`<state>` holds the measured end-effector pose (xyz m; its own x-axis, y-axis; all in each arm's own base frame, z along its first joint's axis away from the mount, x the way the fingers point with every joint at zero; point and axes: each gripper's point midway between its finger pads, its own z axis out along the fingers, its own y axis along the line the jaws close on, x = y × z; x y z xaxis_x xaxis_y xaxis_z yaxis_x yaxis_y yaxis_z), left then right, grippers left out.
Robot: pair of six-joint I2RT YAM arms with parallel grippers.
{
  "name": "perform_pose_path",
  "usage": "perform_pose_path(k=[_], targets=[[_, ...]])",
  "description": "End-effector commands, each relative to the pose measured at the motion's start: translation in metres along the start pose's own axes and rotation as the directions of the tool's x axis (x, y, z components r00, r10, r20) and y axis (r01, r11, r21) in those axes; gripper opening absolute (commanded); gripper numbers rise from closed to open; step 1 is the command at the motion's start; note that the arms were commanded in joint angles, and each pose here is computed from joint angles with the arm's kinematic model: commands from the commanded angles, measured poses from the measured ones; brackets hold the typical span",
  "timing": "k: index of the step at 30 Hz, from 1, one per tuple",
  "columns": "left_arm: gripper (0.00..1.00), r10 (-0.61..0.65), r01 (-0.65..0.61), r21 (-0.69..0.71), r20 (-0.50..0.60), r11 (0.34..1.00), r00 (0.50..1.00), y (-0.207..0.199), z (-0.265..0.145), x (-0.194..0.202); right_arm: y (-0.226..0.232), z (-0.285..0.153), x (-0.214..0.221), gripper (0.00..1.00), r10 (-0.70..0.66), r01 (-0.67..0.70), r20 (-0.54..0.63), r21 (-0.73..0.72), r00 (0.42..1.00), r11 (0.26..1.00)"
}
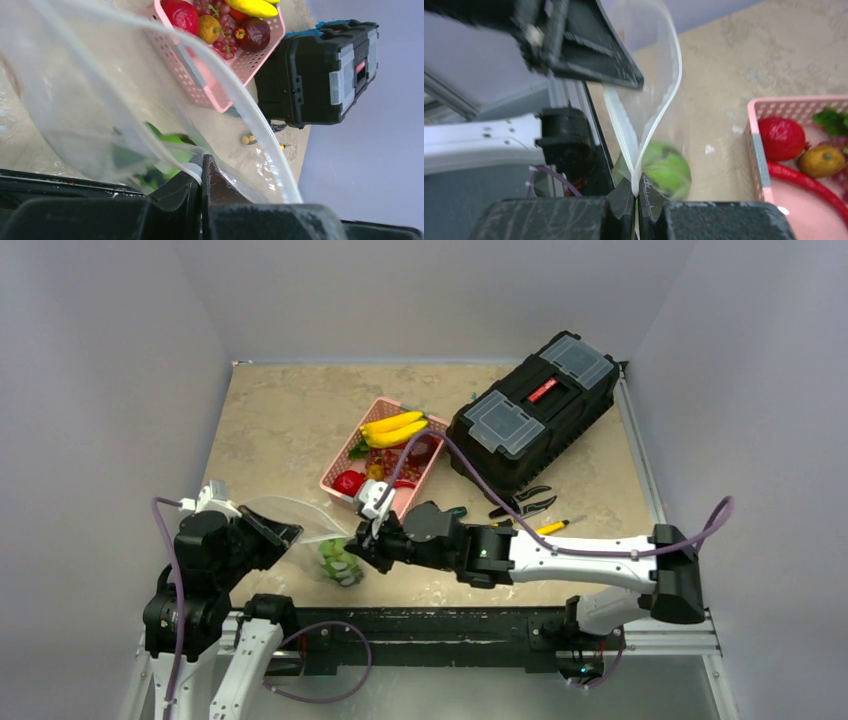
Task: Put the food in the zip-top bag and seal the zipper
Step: Adjust the zipper food storage bag at the center of the board.
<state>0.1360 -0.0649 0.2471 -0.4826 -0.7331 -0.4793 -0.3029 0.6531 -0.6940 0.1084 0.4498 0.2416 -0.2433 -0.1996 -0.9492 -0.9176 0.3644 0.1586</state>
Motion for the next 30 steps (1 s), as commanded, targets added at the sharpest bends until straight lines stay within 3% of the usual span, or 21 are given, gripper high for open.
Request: perform_pose_path(k=[1, 11, 15, 22, 30], targets=[[0.0, -0.047, 0.047, 0.022, 0.008, 0.999, 0.999, -0.004, 0.004, -0.001, 0.011, -0.039, -0.1, 0.0, 0.004, 0.003, 0.24, -0.026, 0.971, 1.0], [0.0, -0.13, 0.125, -0.058, -0.099, 0.99, 0.987, 0.032, 0.047, 0.033, 0.0, 0.029, -0.008, 0.0, -0.002, 0.001, 0.051, 0.018, 0.999, 1.0], [0.0, -0.091, 0.09, -0.013, -0.085, 0.996, 0.992, 0.017, 0.035, 0.025, -0.005, 0.018, -0.032, 0.0, -0.016, 0.012, 0.09, 0.051, 0.996, 0.999], [0.0, -0.029, 0.025, 0.12, 0.033, 0.992, 0.999, -0.025, -0.008, -0.008, -0.002, -0.011, -0.081, 0.0, -0.011, 0.001, 0.212, 0.045, 0.977, 0.999], [0.0, -0.012, 0.012, 0.004, -0.009, 1.0, 1.0, 0.013, 0.026, 0.009, -0.005, 0.01, -0.044, 0.0, 0.0, -0.007, 0.147, 0.05, 0.989, 0.999]])
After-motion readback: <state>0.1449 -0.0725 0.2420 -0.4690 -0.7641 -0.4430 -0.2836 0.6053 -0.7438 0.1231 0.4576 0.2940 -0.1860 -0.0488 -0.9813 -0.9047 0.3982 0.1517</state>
